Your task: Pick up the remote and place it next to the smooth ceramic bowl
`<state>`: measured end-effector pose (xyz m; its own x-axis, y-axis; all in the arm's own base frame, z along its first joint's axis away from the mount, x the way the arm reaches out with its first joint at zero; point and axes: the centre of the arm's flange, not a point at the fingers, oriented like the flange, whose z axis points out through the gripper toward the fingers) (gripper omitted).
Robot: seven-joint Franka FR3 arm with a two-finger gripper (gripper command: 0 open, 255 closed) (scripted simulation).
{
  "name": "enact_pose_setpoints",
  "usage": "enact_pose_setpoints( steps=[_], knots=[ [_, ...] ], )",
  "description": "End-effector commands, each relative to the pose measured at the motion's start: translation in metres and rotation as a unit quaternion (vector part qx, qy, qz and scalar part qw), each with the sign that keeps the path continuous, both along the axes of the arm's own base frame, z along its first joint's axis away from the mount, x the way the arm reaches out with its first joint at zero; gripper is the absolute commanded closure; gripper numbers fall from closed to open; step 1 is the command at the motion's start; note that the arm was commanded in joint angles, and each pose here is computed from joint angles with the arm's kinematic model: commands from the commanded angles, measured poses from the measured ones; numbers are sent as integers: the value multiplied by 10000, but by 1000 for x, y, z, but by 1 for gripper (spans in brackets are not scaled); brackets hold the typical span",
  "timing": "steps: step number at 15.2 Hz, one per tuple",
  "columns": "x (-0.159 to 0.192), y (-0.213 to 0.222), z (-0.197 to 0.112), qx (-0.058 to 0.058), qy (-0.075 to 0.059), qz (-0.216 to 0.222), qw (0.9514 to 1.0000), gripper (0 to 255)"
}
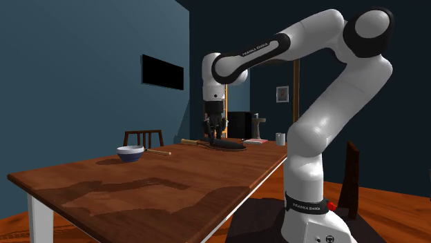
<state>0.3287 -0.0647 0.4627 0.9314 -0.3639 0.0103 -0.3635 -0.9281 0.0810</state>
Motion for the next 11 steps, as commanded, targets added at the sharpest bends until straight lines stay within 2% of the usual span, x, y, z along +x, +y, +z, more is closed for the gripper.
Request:
enact_pose_setpoints(
  steps=[1,11],
  knots=[
    [21,-5,0,1,3,0,10000,255],
    [148,-41,0,1,3,0,10000,255]
  ],
)
